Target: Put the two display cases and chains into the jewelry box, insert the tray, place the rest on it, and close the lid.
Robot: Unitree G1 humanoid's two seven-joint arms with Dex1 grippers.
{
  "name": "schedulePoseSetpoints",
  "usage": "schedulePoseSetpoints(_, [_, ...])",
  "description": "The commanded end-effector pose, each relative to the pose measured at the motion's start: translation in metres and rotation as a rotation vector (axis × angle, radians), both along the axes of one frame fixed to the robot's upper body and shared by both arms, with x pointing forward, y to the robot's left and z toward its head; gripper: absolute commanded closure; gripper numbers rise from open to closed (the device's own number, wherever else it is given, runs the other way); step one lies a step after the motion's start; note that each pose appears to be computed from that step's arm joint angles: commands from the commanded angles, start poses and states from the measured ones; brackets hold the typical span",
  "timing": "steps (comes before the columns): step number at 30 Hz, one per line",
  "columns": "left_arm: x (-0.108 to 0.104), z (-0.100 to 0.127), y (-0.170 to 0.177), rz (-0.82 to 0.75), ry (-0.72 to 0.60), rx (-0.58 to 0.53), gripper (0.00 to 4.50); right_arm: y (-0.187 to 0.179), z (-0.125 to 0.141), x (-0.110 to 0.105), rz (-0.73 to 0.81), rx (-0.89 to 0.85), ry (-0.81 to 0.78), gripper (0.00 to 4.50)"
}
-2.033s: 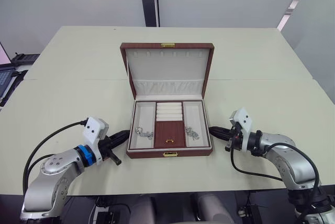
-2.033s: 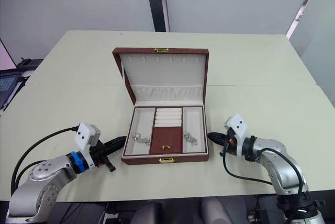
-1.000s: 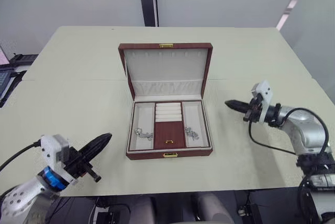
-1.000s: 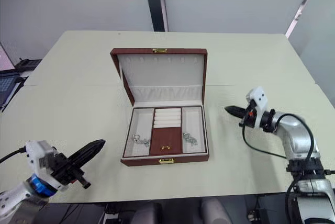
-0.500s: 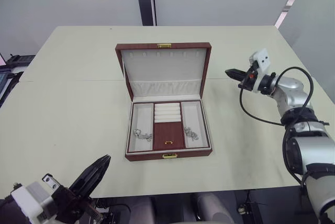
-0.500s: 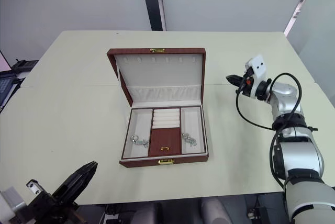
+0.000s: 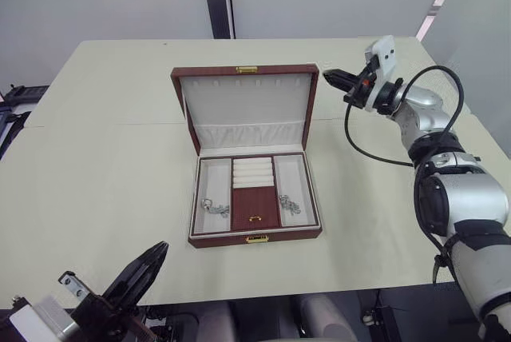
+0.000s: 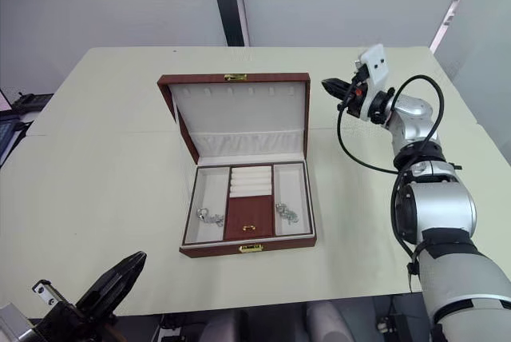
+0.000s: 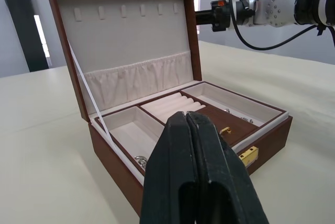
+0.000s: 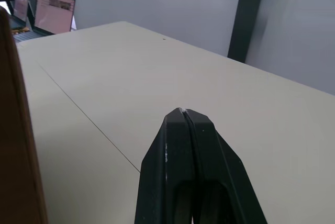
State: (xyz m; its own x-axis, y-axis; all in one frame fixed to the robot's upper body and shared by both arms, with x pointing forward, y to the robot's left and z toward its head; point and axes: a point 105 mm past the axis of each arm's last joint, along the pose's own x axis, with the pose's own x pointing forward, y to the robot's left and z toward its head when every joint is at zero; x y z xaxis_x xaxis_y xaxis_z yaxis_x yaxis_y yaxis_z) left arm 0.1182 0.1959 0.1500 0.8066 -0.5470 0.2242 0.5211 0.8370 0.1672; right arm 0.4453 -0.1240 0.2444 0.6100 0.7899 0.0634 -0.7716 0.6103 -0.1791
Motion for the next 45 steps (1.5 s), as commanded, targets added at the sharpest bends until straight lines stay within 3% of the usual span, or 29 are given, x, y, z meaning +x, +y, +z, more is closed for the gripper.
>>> schedulePoseSetpoints(1, [-0.003,0.000,-0.002,-0.009,-0.010,0.010,4.50,0.007,0.027,-0.004,0.050,0.056,-0.065,4.47])
schedulePoseSetpoints(16, [0.000,-0.003,-0.005,0.000,-0.013,0.007,4.50,0.021,0.014,-0.051,0.452,-0.011,0.017,4.47])
schedulePoseSetpoints(24, [0.005,0.006,-0.013,-0.013,0.002,-0.002,4.50,0.017,-0.012,-0.102,0.608,-0.150,0.102,4.47])
schedulePoseSetpoints(26, [0.007,0.008,-0.014,-0.014,0.006,-0.005,4.50,0.014,-0.014,-0.108,0.597,-0.164,0.105,4.47])
schedulePoseSetpoints(33, [0.030,0.008,0.009,0.075,0.071,0.018,4.50,-0.018,-0.023,-0.098,0.380,-0.178,0.080,4.47])
schedulePoseSetpoints(37, [0.046,0.010,0.030,0.137,0.107,0.004,3.59,-0.049,-0.039,-0.102,0.248,-0.186,0.106,4.50])
schedulePoseSetpoints(40, [0.058,0.002,0.052,0.175,0.187,-0.043,2.65,-0.072,-0.053,-0.106,0.142,-0.186,0.128,3.93])
schedulePoseSetpoints(45, [0.081,-0.001,0.089,0.215,0.220,-0.058,1.06,-0.098,-0.075,-0.116,0.007,-0.163,0.152,2.60])
